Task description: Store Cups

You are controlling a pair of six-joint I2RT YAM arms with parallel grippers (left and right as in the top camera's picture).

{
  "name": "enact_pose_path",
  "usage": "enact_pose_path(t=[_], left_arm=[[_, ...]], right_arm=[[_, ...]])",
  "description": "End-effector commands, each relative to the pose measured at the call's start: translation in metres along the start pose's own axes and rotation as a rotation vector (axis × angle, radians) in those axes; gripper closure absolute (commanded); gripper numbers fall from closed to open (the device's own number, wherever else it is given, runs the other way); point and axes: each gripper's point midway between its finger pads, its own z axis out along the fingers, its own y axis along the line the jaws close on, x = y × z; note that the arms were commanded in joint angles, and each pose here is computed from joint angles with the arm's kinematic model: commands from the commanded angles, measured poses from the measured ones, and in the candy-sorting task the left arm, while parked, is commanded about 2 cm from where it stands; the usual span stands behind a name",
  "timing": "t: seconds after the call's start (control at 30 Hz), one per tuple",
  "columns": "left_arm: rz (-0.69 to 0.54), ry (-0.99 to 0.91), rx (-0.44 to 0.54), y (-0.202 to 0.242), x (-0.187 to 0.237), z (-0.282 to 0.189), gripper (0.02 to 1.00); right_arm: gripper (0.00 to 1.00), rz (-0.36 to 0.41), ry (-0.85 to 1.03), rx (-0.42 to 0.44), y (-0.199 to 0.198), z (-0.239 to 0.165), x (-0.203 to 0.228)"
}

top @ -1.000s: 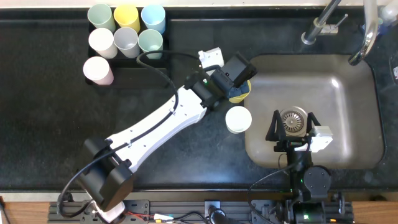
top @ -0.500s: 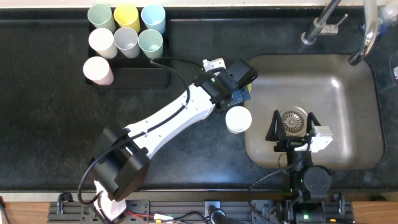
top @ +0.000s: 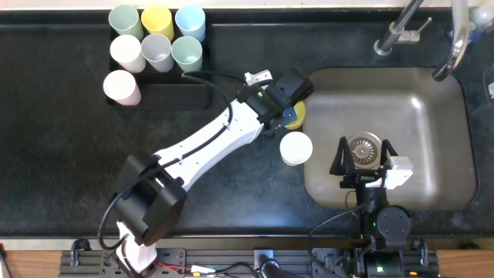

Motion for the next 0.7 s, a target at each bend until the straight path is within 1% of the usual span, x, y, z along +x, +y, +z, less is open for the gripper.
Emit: enact_pose_path(t=[0.03,0.17,0.27,0.4,0.5,0.63,0.7], left_arm=[[-0.033,-0.041,-0.013,0.005,-0.017,-0.002,0.982],[-0.091,-0.121,0.002,0.017,-0.054,-0.033,0.982],[-0.160,-0.174,-0.016,0.043,-0.086,-0.063,0.982],[-0.288,-0.217,-0.070,0.099,-0.126,-0.101,0.982],[-0.405,-0.206,-0.113,0.147,-0.147,-0.121,0.982],[-0.569,-0.135,-0.188,0.209,-0.159,-0.126,0.982],[-0.630,-0.098,-0.215,0.229,-0.162,-0.120,0.982]], right_arm=[[0.005,-0.006,0.000,0.000,-0.001,0.000,0.003],[0.005,-0.006,0.000,0.000,-0.001,0.000,0.003],[0.003,-0.006,0.000,0.000,-0.001,0.000,0.003],[0.005,-0.006,0.000,0.000,-0.001,0.000,0.003],[0.005,-0.006,0.000,0.000,-0.001,0.000,0.003],[0.003,-0.006,0.000,0.000,-0.001,0.000,0.003],[0.003,-0.006,0.000,0.000,-0.001,0.000,0.003]])
